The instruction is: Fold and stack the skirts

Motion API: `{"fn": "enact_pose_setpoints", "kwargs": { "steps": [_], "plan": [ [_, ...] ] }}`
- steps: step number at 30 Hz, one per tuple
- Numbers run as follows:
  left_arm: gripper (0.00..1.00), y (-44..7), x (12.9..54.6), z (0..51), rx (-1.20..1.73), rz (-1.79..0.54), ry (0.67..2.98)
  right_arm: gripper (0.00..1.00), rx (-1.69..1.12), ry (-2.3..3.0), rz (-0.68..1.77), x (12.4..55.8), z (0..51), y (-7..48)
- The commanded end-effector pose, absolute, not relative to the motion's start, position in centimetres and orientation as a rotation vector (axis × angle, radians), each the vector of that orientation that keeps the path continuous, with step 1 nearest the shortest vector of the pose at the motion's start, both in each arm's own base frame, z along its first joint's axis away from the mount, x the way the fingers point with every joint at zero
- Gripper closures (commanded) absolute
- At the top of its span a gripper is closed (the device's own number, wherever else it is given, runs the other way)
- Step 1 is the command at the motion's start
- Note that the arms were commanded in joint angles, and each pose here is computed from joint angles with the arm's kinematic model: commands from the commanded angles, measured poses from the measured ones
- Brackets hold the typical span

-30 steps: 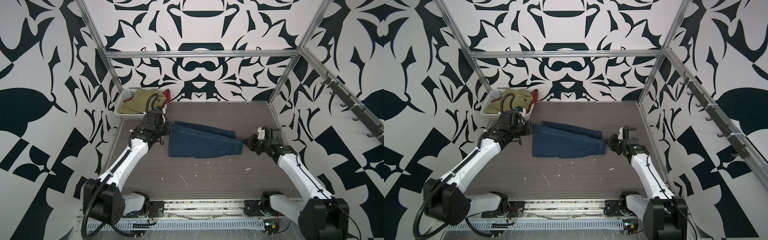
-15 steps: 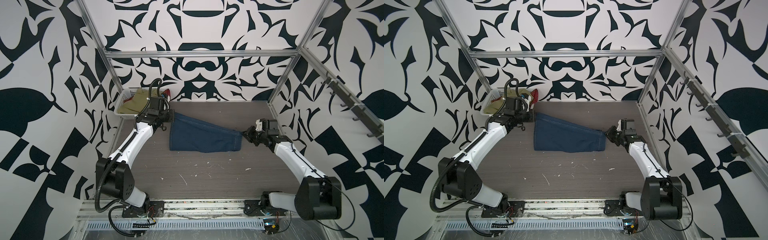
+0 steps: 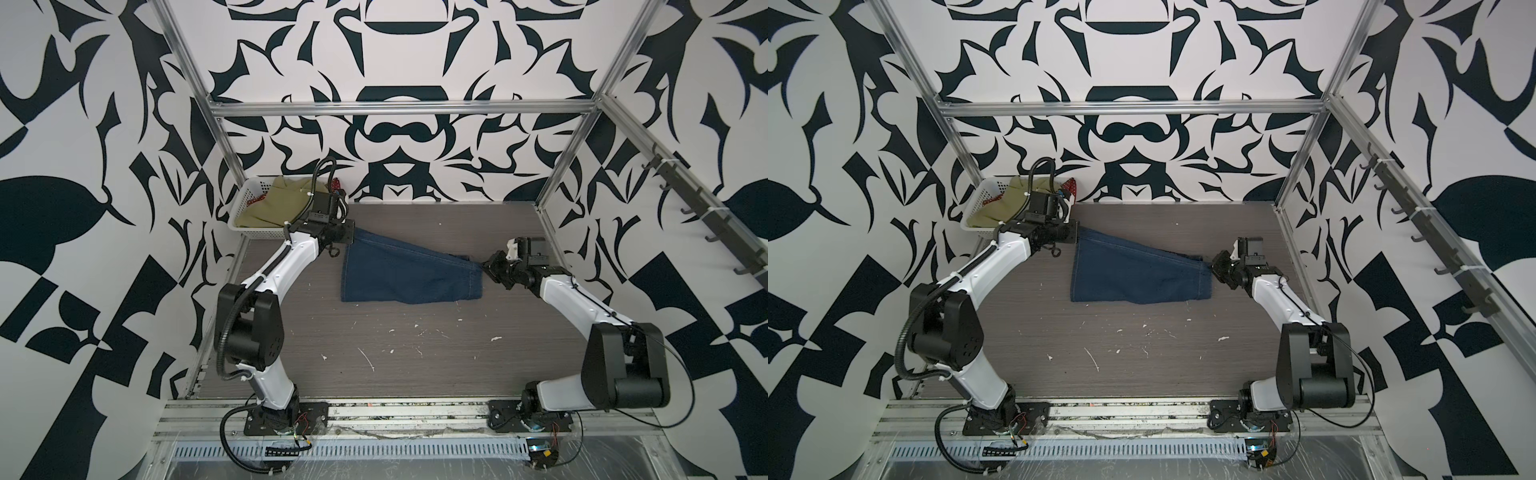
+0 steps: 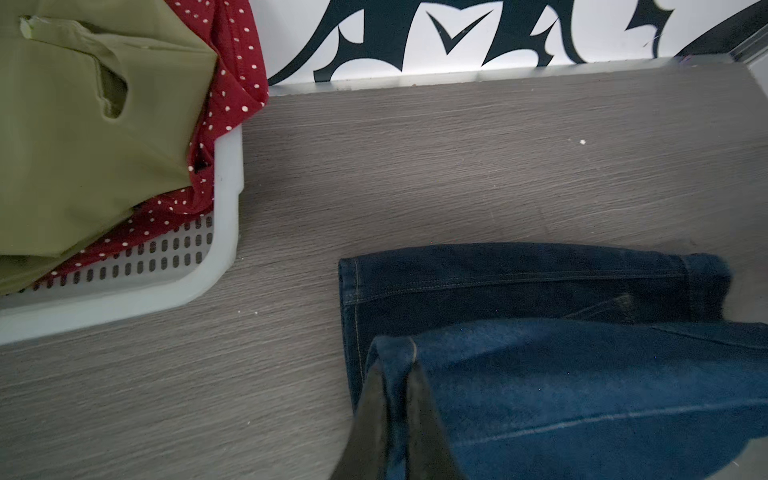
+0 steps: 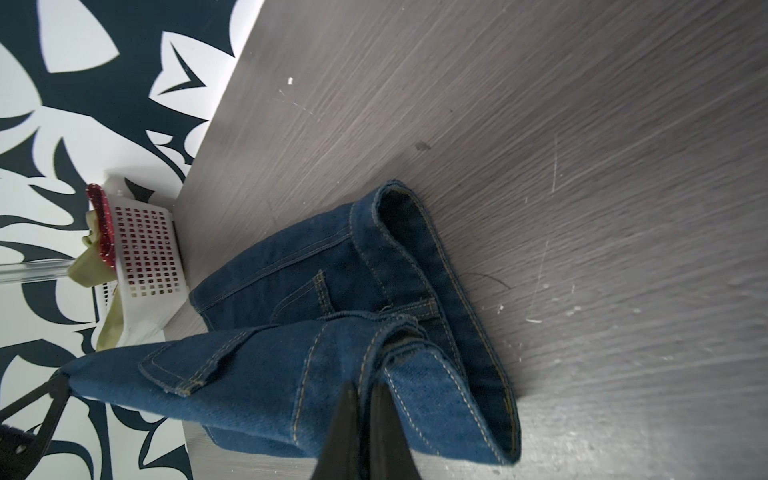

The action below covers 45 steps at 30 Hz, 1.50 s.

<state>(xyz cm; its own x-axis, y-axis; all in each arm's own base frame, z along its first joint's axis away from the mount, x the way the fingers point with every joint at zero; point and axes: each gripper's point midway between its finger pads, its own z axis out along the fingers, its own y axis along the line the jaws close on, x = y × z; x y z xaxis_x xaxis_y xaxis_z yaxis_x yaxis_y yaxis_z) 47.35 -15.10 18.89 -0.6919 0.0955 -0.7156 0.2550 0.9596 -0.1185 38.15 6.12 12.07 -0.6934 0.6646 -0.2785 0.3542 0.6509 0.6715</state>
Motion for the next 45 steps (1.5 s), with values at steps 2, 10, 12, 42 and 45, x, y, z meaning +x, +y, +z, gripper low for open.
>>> {"fn": "enact_pose_setpoints", "kwargs": {
  "steps": [2,10,12,42,45],
  "plan": [
    [1.0,-13.1,51.0,20.6,0.216,-0.136,2.237,1.0,0.814,2.278,0.719,40.0,13.0,4.0],
    [0.99,-13.9,54.3,18.7,0.244,-0.112,2.263,0.97,0.831,2.281,0.696,41.8,12.5,3.7],
    [0.93,-13.7,55.0,18.1,0.245,-0.084,2.268,0.85,0.83,2.274,0.708,42.7,12.6,3.7],
    [0.78,-15.3,38.5,5.7,-0.162,-0.3,2.55,0.95,0.493,2.478,0.766,40.3,8.3,11.7],
    [0.85,-13.8,36.1,3.3,-0.247,-0.253,2.61,0.98,0.586,2.533,0.721,39.9,5.9,10.5]
  ]
}}
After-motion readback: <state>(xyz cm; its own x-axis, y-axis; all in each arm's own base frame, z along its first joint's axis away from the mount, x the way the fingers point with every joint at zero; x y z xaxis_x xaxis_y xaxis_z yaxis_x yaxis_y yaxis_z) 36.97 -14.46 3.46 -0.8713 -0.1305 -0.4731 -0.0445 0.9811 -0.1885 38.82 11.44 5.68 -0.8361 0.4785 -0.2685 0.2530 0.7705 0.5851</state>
